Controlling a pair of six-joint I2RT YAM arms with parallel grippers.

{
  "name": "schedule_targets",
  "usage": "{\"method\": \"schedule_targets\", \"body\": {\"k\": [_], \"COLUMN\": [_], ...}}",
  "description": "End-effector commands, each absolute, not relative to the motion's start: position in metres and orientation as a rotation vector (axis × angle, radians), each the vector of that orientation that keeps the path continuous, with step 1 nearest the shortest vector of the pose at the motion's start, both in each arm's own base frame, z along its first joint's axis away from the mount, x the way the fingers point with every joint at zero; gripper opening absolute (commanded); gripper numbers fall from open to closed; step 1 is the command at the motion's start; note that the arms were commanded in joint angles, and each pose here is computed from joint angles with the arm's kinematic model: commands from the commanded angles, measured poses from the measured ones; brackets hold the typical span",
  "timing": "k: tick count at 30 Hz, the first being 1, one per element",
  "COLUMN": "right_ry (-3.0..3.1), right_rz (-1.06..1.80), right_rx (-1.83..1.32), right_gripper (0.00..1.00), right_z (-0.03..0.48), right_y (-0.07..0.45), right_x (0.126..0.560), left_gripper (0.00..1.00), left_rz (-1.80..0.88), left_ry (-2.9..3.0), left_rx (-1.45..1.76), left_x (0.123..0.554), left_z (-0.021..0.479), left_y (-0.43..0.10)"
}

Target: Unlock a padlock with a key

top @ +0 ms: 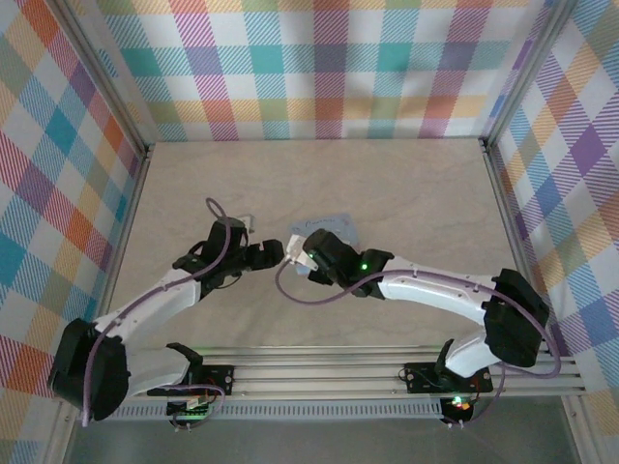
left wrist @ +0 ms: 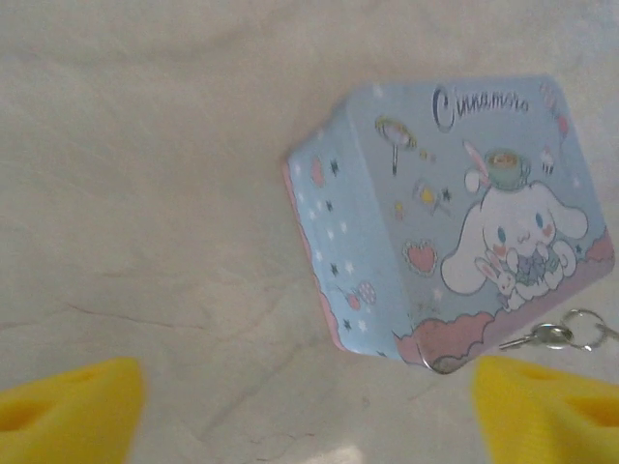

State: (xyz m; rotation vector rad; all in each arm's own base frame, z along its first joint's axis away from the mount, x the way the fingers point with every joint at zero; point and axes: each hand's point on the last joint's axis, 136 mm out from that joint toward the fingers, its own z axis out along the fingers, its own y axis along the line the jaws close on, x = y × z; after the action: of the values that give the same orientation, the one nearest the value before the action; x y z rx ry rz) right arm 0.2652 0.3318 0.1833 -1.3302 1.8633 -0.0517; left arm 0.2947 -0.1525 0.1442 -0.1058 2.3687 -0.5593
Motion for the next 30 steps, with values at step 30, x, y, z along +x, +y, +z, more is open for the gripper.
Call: {"method": "schedule_targets", "body": {"k": [30], "right_ry": [2.393], "right_rz": [0.287], "right_rx": [-0.607], "right_gripper": [0.00], "right_z": [0.126], "right_y": [0.363], "right_x": [0.514], "left_gripper": [1.00], "left_rz": [-0.266], "left_ry": [2.463], "left_rx": [-0.049], "left_x": [0.293], "left_z": [0.146], "left_y": [-0.105]}}
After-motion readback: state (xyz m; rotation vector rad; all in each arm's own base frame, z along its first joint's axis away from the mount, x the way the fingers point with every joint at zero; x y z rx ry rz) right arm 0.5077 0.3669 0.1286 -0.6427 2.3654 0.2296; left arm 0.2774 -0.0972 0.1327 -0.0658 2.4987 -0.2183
